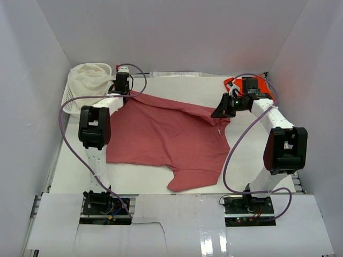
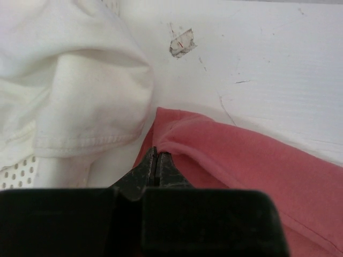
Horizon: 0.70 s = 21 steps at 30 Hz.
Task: Fold and stack the t-shirts
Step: Grap the side of the flattened tshirt furthest away from the robot with both arms
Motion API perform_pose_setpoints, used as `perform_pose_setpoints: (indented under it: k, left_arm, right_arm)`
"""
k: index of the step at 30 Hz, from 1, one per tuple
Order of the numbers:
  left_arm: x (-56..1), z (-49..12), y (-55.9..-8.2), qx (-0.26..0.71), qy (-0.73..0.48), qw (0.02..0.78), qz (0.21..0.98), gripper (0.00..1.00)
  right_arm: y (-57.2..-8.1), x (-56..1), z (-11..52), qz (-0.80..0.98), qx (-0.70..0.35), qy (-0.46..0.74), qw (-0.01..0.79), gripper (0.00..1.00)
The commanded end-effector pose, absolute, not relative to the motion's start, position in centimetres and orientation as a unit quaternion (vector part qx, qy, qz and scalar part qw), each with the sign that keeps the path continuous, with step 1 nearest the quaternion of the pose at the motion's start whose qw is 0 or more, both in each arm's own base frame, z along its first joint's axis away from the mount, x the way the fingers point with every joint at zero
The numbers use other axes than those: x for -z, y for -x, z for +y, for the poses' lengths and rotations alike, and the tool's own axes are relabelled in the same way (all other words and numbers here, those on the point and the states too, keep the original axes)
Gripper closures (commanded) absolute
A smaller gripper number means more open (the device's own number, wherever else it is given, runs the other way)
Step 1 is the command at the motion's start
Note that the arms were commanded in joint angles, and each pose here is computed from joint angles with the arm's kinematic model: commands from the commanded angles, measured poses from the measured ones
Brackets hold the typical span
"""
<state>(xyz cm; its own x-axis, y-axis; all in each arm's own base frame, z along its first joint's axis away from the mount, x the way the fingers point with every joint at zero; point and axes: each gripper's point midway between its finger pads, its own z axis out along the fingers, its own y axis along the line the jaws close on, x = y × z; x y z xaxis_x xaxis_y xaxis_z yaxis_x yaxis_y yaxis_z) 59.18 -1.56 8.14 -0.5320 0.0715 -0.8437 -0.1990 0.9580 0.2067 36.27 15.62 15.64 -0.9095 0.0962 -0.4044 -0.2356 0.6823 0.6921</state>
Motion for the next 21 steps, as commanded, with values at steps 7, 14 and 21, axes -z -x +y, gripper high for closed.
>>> perform_pose_setpoints:
  k: [7, 14, 21]
  left_arm:
    - [-15.4, -2.2, -59.5, -0.183, 0.023, 0.523, 0.832, 1.0]
    - [-14.7, -2.0, -58.6, -0.205, 0.017, 0.514, 0.833, 1.0]
    - [-16.1, -1.7, -57.8, -0.217, 0.018, 0.519, 0.826, 1.0]
  right_arm:
    - [-35.7, -17.2, 15.7, 0.886, -0.401, 0.049, 0.23, 0.92]
    - [-35.2, -18.2, 15.5, 0.884, -0.395, 0.051, 0.245, 0.92]
    - [-35.0, -18.1, 15.3, 0.887, -0.387, 0.047, 0.246, 0.92]
